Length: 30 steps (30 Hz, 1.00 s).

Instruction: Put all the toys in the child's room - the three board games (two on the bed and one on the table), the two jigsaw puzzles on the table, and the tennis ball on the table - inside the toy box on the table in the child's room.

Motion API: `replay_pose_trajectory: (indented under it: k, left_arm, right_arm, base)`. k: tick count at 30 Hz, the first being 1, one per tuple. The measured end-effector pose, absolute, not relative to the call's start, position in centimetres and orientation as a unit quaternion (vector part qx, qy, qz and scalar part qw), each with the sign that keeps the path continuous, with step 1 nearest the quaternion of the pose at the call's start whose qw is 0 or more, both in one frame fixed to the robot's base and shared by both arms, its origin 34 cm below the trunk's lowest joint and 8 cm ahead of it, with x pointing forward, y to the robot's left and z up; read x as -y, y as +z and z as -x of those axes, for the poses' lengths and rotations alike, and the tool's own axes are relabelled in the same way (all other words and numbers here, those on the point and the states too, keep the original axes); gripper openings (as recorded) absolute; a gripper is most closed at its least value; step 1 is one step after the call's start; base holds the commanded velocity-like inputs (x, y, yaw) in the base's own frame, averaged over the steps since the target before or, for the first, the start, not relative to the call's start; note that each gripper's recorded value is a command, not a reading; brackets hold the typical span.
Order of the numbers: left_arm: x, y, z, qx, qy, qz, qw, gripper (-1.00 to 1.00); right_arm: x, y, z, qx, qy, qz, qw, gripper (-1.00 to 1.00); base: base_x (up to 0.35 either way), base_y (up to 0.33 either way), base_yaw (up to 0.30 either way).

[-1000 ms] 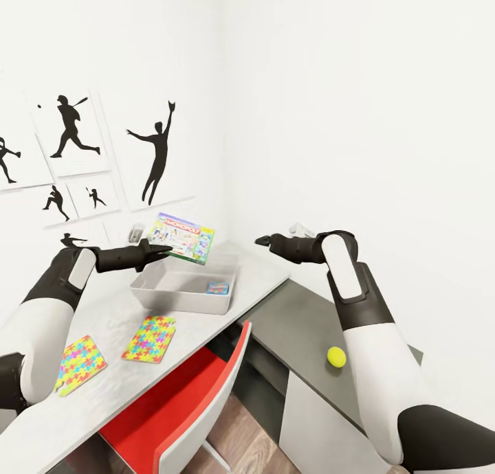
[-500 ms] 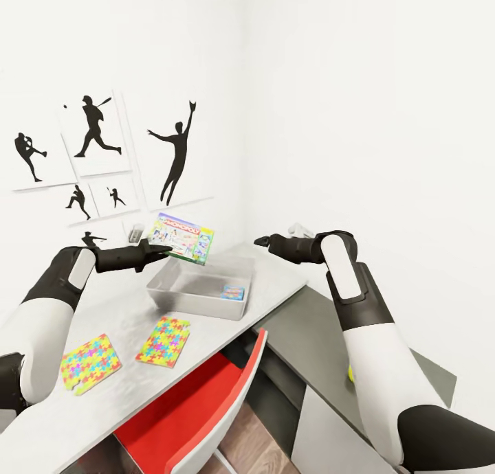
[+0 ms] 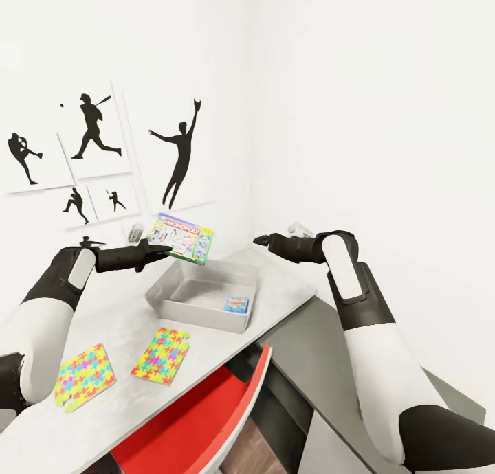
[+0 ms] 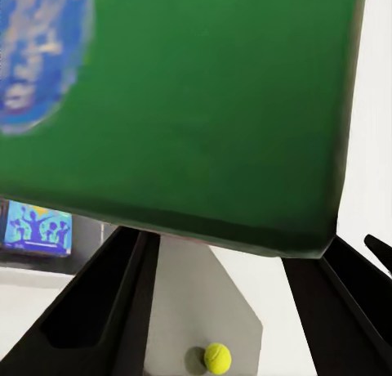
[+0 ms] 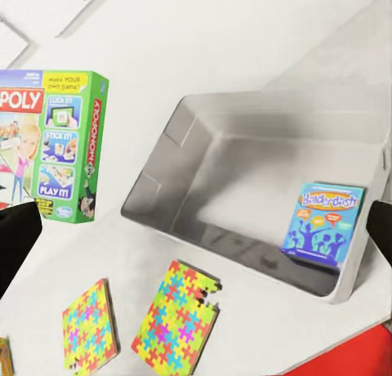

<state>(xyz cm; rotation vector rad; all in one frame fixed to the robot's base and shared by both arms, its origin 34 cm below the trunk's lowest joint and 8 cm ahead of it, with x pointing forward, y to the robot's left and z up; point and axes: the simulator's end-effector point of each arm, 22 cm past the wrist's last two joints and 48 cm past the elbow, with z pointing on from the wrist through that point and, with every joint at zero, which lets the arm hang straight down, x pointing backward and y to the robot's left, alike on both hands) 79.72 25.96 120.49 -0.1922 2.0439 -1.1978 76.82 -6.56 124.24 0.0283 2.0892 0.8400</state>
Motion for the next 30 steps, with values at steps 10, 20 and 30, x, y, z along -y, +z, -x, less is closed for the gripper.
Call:
replay_pose_trajectory:
  k: [10,20,30]
  left_arm:
    - [-25.95,120.46,-79.71,-0.798,-0.468,0.076,0.372,-1.0]
    - [-25.95,120.43,-79.69,-0.798,-0.468,0.076,0.372,-1.0]
    - [-25.97,120.46,-79.7,-0.798,-0.468,0.075,0.373,-1.0]
  right_arm:
    - [6.4,124.29,-76.77,-0.837,0.339,-0.01,0.43,1.0]
    - [6.49,124.28,-76.79,-0.837,0.338,-0.01,0.43,1.0]
    - [6.53,124.25,-76.8,-0.837,0.338,-0.011,0.43,1.0]
  base:
    - [0.025,0.121,0.063]
    - [0.137,-0.09,0.139]
    - [0.124,0.046,0.131]
